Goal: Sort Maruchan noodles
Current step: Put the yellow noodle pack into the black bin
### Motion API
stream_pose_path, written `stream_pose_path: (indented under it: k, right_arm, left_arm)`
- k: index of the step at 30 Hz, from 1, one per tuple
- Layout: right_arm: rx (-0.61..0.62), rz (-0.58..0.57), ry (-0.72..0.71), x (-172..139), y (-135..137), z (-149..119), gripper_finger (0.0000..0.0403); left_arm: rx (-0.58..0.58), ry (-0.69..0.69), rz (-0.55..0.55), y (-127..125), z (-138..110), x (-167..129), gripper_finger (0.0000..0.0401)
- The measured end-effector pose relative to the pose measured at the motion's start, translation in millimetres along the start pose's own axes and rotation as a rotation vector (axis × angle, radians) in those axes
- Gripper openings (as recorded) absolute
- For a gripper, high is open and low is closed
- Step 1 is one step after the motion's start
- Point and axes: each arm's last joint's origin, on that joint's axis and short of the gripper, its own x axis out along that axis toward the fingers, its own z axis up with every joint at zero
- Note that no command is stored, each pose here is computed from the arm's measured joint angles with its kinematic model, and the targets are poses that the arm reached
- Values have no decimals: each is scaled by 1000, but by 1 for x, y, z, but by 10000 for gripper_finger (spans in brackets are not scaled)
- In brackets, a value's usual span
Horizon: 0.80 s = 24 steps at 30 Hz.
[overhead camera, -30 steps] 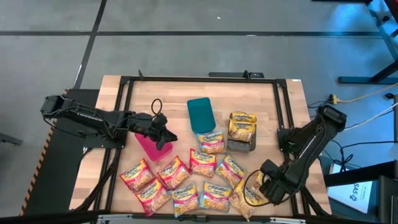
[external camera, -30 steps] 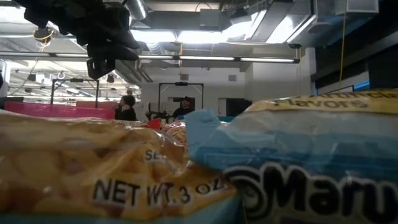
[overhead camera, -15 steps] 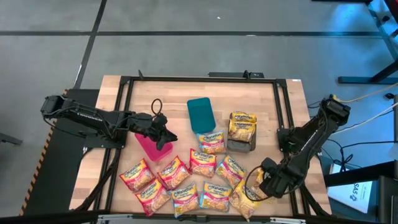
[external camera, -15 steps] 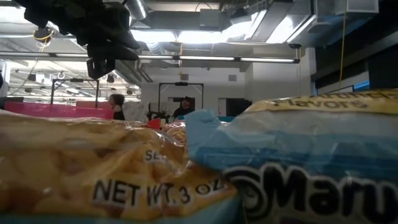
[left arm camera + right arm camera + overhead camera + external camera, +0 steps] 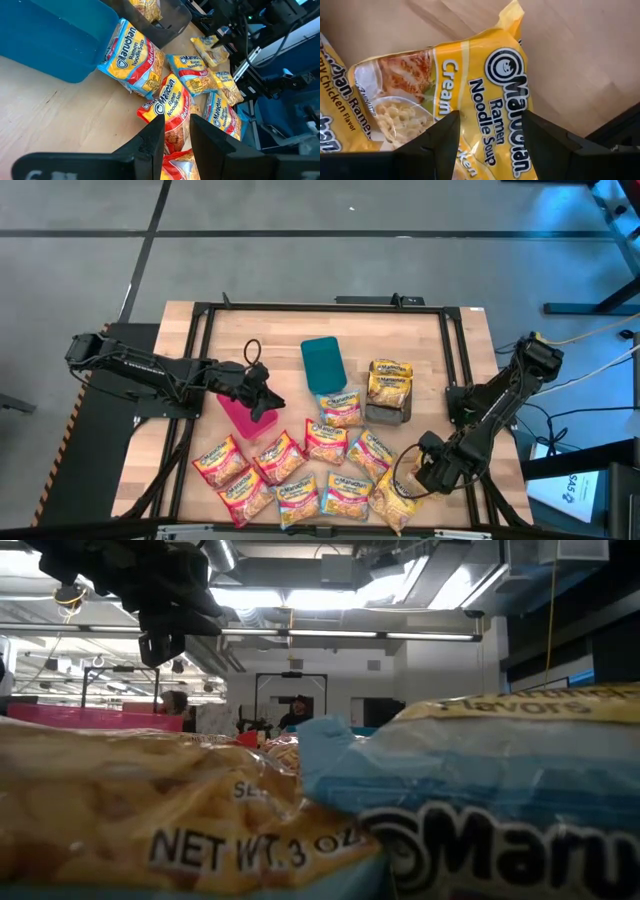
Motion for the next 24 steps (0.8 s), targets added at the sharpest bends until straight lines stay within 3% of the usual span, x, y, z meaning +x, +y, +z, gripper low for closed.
stream_pose_path:
  k: [5, 11, 16, 21, 24]
  right_arm:
    - [-15, 1, 13, 0, 0, 0, 209]
    - [42, -102, -8, -1, -10, 2, 209]
    - [65, -116, -10, -7, -11, 1, 209]
    - [42, -28, -25, -19, -4, 0, 209]
    - [64, -55, -39, -20, -6, 0, 209]
  left_arm:
    - [-1, 0, -1, 0, 0, 0, 85]
    - [-1, 0, -1, 0, 0, 0, 85]
    - [-1, 0, -1, 0, 0, 0, 85]
    - [-1, -12, 12, 0, 0, 0, 85]
    - [-1, -19, 19, 1, 1, 0, 85]
